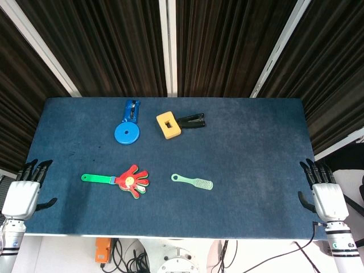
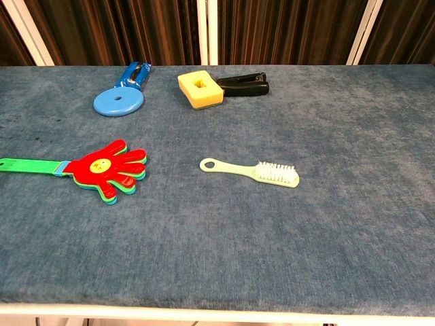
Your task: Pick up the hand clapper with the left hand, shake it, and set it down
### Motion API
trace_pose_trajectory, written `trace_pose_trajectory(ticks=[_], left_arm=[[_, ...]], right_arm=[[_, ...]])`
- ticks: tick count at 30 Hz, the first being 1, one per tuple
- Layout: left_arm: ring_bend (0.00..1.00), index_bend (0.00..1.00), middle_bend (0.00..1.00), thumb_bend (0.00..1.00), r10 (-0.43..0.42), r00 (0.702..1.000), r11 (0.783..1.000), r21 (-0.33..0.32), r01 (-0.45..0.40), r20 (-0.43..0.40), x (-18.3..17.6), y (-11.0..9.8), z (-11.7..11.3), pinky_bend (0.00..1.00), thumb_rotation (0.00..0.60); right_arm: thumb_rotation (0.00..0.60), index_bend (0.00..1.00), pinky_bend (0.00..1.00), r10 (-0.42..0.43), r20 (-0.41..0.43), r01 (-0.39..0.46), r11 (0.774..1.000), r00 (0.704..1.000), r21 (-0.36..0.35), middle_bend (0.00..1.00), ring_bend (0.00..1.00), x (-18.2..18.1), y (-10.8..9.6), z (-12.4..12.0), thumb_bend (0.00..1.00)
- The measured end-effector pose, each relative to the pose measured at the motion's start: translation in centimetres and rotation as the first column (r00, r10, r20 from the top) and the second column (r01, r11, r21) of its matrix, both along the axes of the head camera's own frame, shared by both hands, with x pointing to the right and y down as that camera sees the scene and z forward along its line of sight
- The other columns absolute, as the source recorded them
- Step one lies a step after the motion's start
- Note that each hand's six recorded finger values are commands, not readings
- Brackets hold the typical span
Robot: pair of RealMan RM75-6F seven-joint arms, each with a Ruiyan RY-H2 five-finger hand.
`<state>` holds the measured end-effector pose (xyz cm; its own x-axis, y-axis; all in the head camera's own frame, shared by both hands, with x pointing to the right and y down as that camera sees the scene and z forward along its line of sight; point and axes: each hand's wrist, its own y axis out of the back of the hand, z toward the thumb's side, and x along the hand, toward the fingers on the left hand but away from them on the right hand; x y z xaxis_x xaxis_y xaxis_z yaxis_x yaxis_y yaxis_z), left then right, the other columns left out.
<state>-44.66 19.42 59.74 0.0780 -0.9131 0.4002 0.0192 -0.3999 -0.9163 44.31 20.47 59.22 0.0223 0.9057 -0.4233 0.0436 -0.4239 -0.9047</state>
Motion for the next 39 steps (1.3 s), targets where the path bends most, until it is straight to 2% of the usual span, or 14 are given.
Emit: trace_pose_trajectory(ticks=[4,10,13,19,26,30,39], left_arm=[[0.00,0.06,0.12,0.08,0.019,1.000,1.000,-0.006,-0.019,-0.013,0.6,-0.1,0.5,0.10,0.600],[0.00,0.10,0.12,0.08,0.045,0.998,0.996,-0.075,-0.048,-0.041,1.8,-0.1,1.9,0.11,0.600],[0.00,0.14,0.12,0.08,0.063,0.995,0.991,-0.116,-0.071,-0.072,2.9,-0.5,3.1,0.11,0.600],[0.00,0.14,0.12,0.09,0.104,0.987,0.977,-0.171,-0.125,-0.126,5.5,-1.6,5.9,0.11,0.600],[0.00,0.18,0.12,0.11,0.099,0.968,0.958,-0.241,-0.155,-0.228,8.2,-3.0,8.9,0.11,0.600],[0.00,0.22,0.14,0.12,0.115,0.960,0.948,-0.260,-0.183,-0.257,9.7,-4.2,10.5,0.11,0.600],[0.00,0.25,0.15,0.13,0.140,0.965,0.918,-0.336,-0.210,-0.221,10.2,-4.7,12.5,0.10,0.600]], right_arm=[[0.600,0.00,0.00,-0.004,0.003,0.004,1.000,1.000,0.009,0.00,0.00,0.0,-0.1,-0.2,0.32],[0.600,0.00,0.00,-0.017,0.005,0.017,1.000,1.000,0.023,0.00,0.00,-0.3,-0.8,-0.6,0.32],[0.600,0.00,0.00,-0.024,0.000,0.024,0.999,1.000,0.026,0.00,0.00,-0.4,-1.3,-0.8,0.32],[0.600,0.00,0.00,-0.042,-0.007,0.042,0.999,0.999,0.029,0.00,0.00,-0.9,-1.9,-1.0,0.32],[0.600,0.00,0.00,-0.030,-0.018,0.031,0.999,0.999,0.039,0.00,0.00,-0.6,-1.6,-1.4,0.32],[0.600,0.00,0.00,-0.021,-0.024,0.022,0.999,0.999,0.043,0.00,0.00,-0.2,-1.6,-1.5,0.32],[0.600,0.00,0.00,-0.020,-0.031,0.021,0.999,0.999,0.041,0.00,0.00,0.0,-1.6,-1.5,0.32]])
